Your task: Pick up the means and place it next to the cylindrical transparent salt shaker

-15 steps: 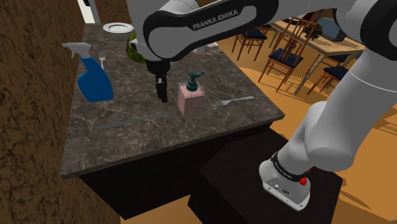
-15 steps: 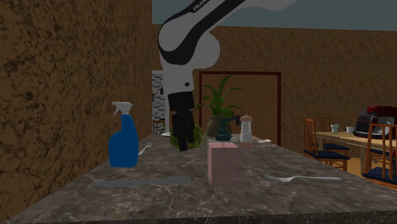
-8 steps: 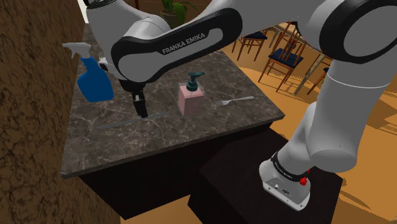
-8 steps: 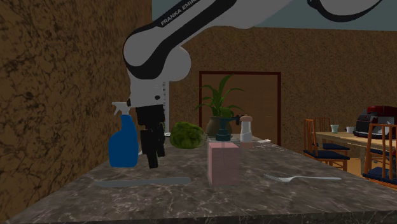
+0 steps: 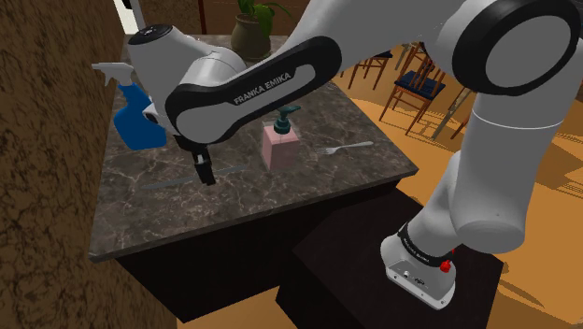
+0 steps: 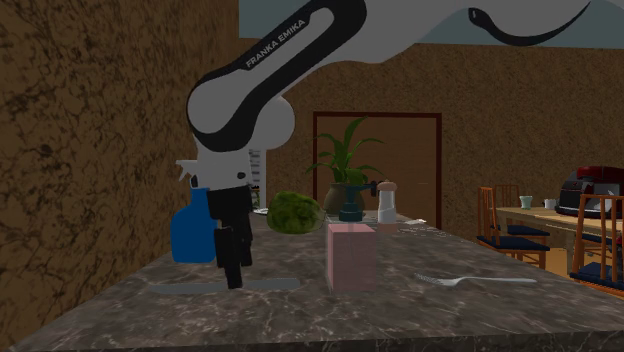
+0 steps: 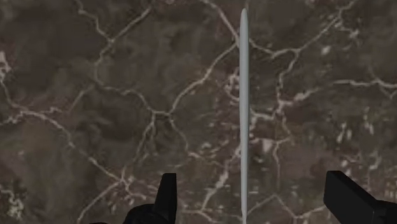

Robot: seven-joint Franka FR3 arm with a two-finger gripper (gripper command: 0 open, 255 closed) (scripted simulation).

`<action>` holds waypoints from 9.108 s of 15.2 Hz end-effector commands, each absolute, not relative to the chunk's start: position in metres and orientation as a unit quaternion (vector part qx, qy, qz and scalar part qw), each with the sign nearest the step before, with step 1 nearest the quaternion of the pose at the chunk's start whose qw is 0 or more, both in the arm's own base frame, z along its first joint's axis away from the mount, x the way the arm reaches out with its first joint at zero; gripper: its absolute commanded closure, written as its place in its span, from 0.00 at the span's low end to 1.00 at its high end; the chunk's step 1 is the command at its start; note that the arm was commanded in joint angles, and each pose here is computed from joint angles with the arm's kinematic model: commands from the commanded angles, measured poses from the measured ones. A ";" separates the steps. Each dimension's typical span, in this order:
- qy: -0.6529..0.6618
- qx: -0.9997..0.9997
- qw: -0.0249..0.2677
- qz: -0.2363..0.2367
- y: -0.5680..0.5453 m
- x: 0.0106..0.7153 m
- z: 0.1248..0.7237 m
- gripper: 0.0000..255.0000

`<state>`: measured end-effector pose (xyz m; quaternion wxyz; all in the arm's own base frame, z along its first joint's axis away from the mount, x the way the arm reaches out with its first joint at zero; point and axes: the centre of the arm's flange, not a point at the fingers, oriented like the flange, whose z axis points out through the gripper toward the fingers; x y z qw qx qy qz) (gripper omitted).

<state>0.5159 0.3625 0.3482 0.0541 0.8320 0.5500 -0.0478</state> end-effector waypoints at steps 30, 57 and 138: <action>0.550 0.832 0.054 -0.048 0.361 0.516 0.404 1.00; 0.550 0.832 0.054 -0.048 0.361 0.516 0.547 1.00; 0.550 0.832 0.054 -0.048 -0.179 0.590 0.470 1.00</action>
